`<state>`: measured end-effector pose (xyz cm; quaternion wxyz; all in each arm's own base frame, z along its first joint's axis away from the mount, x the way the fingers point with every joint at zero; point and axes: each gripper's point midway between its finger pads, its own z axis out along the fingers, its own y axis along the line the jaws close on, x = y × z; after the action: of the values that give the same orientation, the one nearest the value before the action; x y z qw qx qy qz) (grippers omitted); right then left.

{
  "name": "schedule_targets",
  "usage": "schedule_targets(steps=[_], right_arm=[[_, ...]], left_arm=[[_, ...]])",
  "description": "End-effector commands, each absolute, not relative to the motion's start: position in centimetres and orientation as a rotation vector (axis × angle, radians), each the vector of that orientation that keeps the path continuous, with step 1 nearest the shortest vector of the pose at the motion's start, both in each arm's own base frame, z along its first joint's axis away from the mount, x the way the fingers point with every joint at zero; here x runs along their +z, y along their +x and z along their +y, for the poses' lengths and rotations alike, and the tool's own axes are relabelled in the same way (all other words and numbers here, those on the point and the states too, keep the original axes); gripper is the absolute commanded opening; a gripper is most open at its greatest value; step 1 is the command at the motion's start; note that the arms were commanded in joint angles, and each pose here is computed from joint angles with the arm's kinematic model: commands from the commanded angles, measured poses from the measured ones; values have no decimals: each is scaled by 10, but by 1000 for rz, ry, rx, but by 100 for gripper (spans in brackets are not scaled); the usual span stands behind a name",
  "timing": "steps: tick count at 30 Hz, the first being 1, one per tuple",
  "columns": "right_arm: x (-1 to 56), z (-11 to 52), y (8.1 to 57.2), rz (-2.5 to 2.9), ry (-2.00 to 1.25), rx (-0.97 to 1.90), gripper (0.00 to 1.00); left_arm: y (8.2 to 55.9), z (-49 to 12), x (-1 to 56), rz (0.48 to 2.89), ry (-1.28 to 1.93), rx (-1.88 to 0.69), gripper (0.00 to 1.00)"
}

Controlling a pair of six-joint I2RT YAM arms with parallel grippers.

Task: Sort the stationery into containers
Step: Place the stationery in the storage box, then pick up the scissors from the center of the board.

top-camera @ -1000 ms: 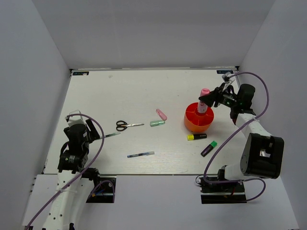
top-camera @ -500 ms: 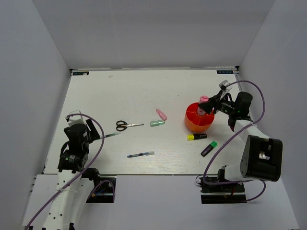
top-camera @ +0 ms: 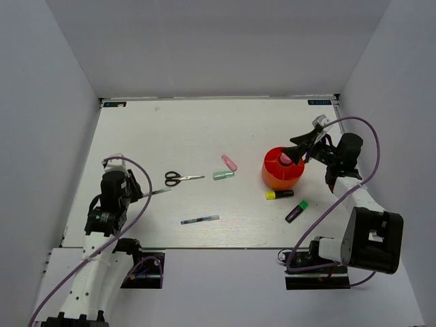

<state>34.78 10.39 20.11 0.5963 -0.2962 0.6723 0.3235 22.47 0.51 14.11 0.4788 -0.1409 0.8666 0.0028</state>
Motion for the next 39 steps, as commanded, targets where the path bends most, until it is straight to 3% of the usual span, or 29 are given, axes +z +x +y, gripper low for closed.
schedule_targets(steps=[1,2,3,4,6,7,8,9,11,12,13,14,15,16,18,28,39], right_arm=[[225,102,348,1501,-718,693,61],[223,101,347,1524,-706,689,35],[226,97,350,1562,-668,672,14],[237,96,347,1579,-648,660,0],[250,84,355,1642,-532,626,0],[243,87,345,1745,-481,702,22],[246,94,337,1754,-509,764,62],[254,99,332,1756,-533,810,90],[251,119,299,1796,-605,1040,91],[248,122,291,1810,-604,1099,85],[249,127,281,1800,-619,1146,68],[247,128,279,1811,-603,1171,43],[244,128,276,1819,-593,1166,5],[238,128,273,1828,-581,1163,0],[230,125,274,1825,-575,1118,0],[218,124,264,1830,-619,1110,0],[221,124,261,1813,-628,1138,0]], left_arm=[[238,-25,157,2116,-238,-168,34],[238,-41,153,2160,-199,-262,14],[241,-47,148,2202,-185,-295,9],[246,-59,162,2194,-143,-367,3],[249,-77,153,2303,-97,-451,0],[251,-90,144,2385,-39,-483,13],[254,-94,144,2404,-12,-487,27],[259,-99,151,2403,38,-491,41],[271,-115,151,2462,135,-484,59],[275,-113,146,2487,186,-426,59],[280,-112,134,2541,191,-390,54],[293,-113,149,2525,195,-375,42],[297,-109,136,2588,190,-330,19],[297,-107,123,2660,182,-309,11],[313,-106,114,2716,159,-292,8],[330,-90,78,2832,104,-127,30],[341,-82,45,2878,56,-81,35]])
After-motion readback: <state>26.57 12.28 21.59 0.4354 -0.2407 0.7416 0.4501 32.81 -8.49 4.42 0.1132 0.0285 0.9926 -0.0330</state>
